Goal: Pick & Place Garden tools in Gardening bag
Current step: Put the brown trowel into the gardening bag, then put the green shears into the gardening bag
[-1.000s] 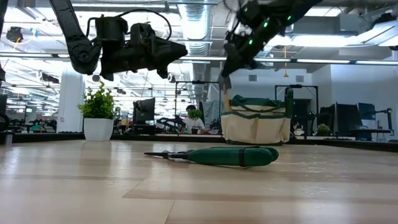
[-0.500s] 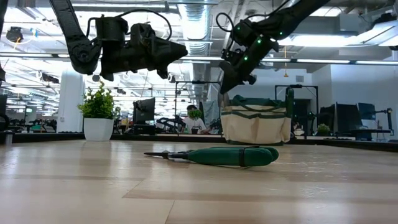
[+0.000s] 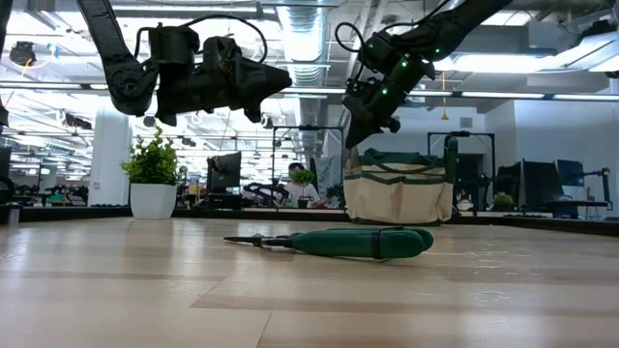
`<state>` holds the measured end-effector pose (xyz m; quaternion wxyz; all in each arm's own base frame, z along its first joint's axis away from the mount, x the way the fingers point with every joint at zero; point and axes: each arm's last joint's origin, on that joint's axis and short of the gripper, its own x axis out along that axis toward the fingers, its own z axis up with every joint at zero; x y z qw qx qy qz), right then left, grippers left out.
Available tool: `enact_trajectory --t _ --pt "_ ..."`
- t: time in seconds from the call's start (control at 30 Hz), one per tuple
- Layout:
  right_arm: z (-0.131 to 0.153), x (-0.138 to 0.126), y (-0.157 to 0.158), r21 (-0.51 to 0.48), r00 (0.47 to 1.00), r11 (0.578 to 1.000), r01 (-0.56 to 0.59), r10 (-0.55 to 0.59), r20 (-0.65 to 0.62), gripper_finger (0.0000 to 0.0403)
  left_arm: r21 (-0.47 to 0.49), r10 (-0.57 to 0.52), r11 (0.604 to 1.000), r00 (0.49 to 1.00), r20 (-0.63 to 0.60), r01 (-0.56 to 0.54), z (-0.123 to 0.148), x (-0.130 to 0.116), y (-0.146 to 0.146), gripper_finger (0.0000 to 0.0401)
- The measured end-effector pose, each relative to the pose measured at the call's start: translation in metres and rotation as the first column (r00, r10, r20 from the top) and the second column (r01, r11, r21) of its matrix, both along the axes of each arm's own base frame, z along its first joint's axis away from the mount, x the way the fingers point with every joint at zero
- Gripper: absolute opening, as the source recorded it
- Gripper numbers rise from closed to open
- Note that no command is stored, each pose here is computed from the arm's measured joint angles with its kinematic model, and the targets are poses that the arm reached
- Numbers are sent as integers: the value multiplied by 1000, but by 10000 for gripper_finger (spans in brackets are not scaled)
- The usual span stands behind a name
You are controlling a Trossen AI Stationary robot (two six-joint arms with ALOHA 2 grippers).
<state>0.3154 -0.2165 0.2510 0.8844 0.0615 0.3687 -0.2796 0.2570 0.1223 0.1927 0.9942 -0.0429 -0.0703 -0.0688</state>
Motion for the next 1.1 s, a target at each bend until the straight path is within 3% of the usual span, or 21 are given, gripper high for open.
enact_trajectory --t 0.3,0.57,0.77,0.93,1.1 --pt "0 0 -1 -8 1000 1000 3 -3 7 19 -1 0 1000 1000 -1 0 0 0 0 76" --pt "3 -1 0 -28 1000 1000 -11 11 -2 119 -2 0 1000 1000 -3 0 0 0 0 76" --pt "27 -8 8 -82 998 996 -34 38 45 175 -4 0 1000 1000 -6 0 -1 0 0 76" --pt "57 -22 23 -121 994 992 -42 54 99 182 -4 0 1000 1000 -6 0 -1 0 0 76" --pt "85 -37 44 -153 986 986 -65 87 141 161 -4 0 1000 1000 -6 0 -1 0 0 76"
